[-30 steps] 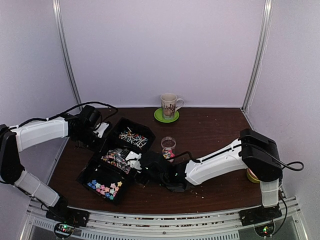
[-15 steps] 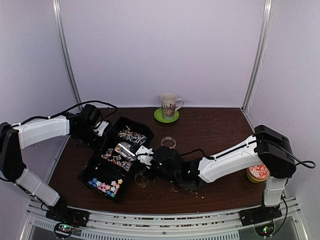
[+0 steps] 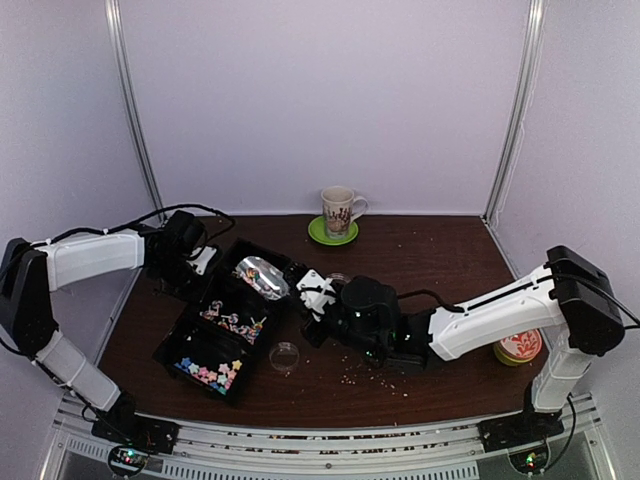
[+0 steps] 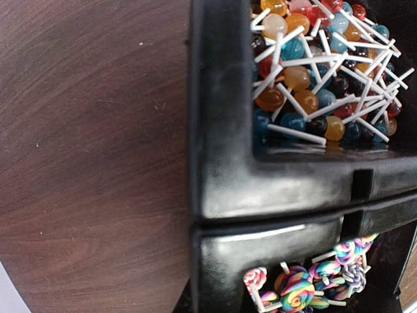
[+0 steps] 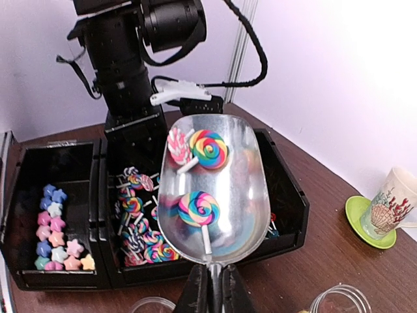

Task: Pack the candies
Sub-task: Place the plate at the center of the board.

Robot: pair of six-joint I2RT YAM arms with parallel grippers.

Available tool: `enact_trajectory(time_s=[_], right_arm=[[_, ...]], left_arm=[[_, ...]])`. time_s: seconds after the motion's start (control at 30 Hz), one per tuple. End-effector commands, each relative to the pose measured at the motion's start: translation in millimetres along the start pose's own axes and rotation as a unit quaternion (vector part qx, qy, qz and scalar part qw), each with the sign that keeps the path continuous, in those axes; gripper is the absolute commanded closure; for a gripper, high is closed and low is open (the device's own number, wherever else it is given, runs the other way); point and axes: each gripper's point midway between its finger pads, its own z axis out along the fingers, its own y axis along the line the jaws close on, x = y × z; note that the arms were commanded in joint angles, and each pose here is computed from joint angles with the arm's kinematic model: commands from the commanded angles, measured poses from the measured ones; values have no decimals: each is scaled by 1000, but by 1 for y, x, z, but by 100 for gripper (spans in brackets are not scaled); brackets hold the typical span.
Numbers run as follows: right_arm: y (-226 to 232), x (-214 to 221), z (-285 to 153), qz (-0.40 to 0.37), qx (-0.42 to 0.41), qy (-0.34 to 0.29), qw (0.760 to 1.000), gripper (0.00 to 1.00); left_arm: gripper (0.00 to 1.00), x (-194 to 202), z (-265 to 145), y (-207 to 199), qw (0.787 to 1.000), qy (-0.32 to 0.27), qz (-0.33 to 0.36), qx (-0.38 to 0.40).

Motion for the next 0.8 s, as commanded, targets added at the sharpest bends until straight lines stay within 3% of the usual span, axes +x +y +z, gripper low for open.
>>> enact_trajectory(time_s=[0.0,0.2,0.77], right_arm=[[0,-42,-12,58,-32,-63,996,100],[-5,-48,-20,59,-20,-62,996,100],[-74,9,-90,-13,82,137,987,100]], left_arm=[[100,-40,-18,-6,997,-66,-17,23],[100,-39,-16,-4,998,-62,-18,19],[100,-38,3,10,999,-41,-24,0]])
